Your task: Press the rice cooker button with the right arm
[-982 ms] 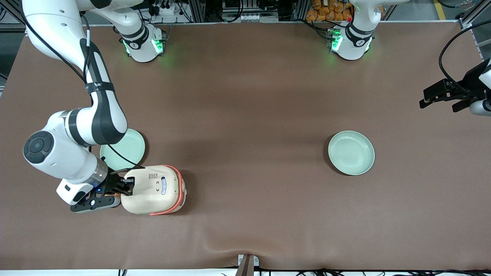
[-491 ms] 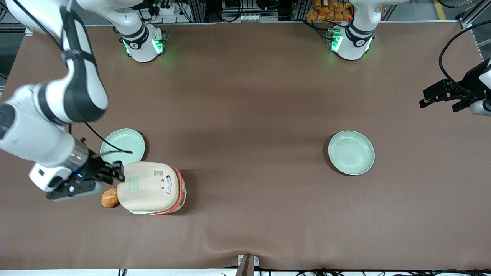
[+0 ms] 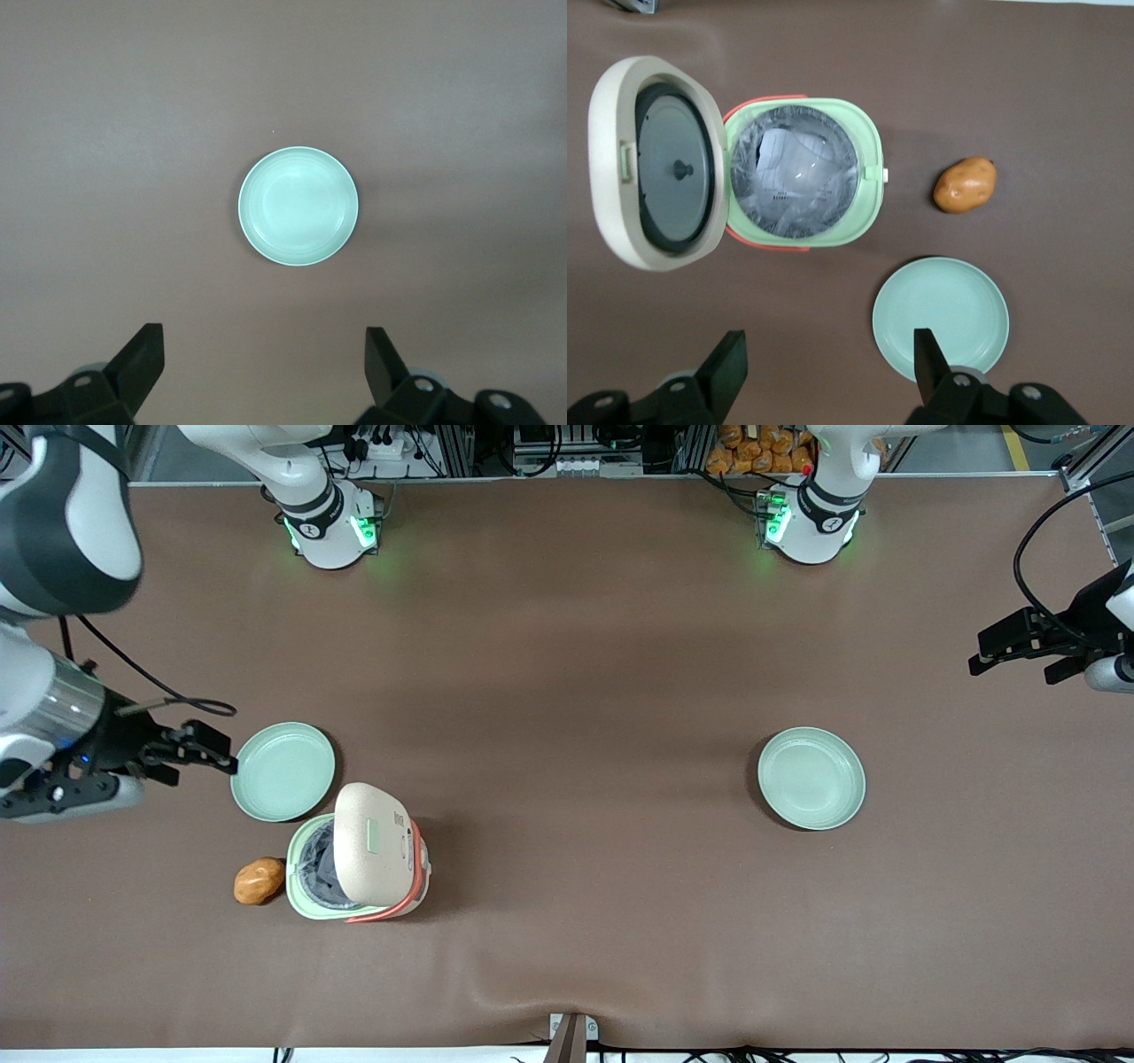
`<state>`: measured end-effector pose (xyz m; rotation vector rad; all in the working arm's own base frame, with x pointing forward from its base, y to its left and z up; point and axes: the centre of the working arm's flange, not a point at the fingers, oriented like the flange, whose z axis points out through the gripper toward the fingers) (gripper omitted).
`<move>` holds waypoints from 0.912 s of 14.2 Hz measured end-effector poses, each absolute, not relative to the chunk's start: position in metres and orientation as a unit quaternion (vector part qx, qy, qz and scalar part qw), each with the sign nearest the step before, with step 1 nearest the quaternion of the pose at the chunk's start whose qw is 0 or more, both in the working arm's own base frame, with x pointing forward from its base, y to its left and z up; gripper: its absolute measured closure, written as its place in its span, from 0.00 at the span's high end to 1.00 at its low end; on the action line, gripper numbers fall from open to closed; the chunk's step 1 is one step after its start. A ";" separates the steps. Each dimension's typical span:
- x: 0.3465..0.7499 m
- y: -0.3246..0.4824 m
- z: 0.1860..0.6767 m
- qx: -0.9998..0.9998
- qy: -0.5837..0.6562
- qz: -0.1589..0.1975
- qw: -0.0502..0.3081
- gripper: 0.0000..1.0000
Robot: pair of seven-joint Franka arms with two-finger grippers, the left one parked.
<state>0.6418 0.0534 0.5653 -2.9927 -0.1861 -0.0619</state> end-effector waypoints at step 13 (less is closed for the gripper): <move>0.522 0.001 0.690 -0.998 -0.041 0.036 0.012 1.00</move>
